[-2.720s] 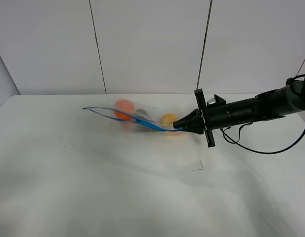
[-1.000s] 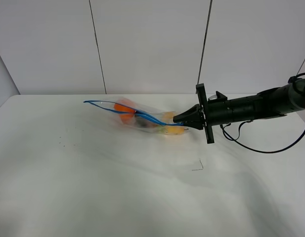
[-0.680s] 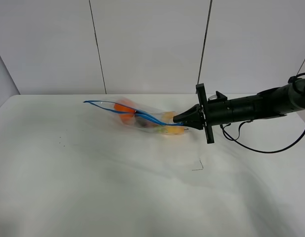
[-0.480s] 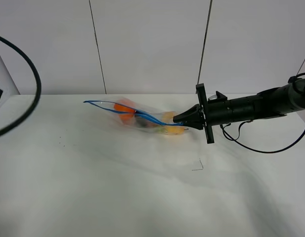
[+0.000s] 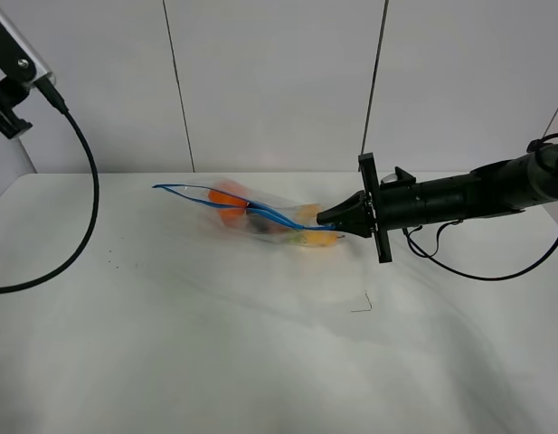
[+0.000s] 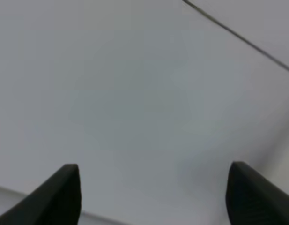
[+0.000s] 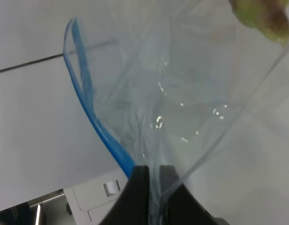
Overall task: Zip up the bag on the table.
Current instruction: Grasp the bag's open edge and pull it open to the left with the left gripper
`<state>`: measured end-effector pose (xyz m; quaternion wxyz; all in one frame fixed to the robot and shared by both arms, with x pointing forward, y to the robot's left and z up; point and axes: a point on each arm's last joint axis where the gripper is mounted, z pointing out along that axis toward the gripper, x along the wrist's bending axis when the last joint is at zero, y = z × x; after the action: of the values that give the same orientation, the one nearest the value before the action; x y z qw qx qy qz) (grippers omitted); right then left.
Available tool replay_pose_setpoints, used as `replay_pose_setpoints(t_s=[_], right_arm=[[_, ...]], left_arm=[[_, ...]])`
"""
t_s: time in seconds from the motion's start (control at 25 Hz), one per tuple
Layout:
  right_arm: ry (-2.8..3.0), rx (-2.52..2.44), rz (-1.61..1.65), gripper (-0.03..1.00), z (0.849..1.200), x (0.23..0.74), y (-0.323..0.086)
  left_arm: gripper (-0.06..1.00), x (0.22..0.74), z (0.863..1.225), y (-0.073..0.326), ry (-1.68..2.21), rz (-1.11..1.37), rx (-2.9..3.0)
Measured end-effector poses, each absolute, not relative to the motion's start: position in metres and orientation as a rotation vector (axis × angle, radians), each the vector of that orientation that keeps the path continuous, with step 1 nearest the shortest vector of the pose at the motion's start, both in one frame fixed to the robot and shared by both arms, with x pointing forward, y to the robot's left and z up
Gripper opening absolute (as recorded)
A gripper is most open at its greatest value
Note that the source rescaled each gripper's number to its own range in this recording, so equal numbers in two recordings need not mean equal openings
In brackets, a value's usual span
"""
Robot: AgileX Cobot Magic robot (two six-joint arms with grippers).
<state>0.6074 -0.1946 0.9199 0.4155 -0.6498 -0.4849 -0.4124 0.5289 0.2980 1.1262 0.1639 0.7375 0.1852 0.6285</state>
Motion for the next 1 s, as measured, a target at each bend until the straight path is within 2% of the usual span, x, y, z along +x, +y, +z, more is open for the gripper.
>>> replay_pose_setpoints(t_s=[0.2,0.36,0.52,0.76,1.0], right_arm=[[-1.218,-1.632,-1.036,0.00,0.920,0.607,-0.195],[-1.218,-1.632,-1.036,0.00,0.920,0.607,-0.195],[-1.218,-1.632,-1.036,0.00,0.920,0.607,-0.195],[-1.218,-1.632,-1.036,0.00,0.920,0.607,-0.195],[-1.218,-1.632,-1.036,0.00,0.920,0.607,-0.195]], left_arm=[[0.83,0.559,1.113,0.285,0.239,2.009,2.041],[0.83,0.576,1.090,0.257,-0.055,2.004,2.055],[0.83,0.569,1.060,0.206,-0.239,1.820,2.050],[0.83,0.518,1.017,0.133,-0.381,1.462,2.045],[0.83,0.485,1.003,0.097,-0.352,1.239,1.987]])
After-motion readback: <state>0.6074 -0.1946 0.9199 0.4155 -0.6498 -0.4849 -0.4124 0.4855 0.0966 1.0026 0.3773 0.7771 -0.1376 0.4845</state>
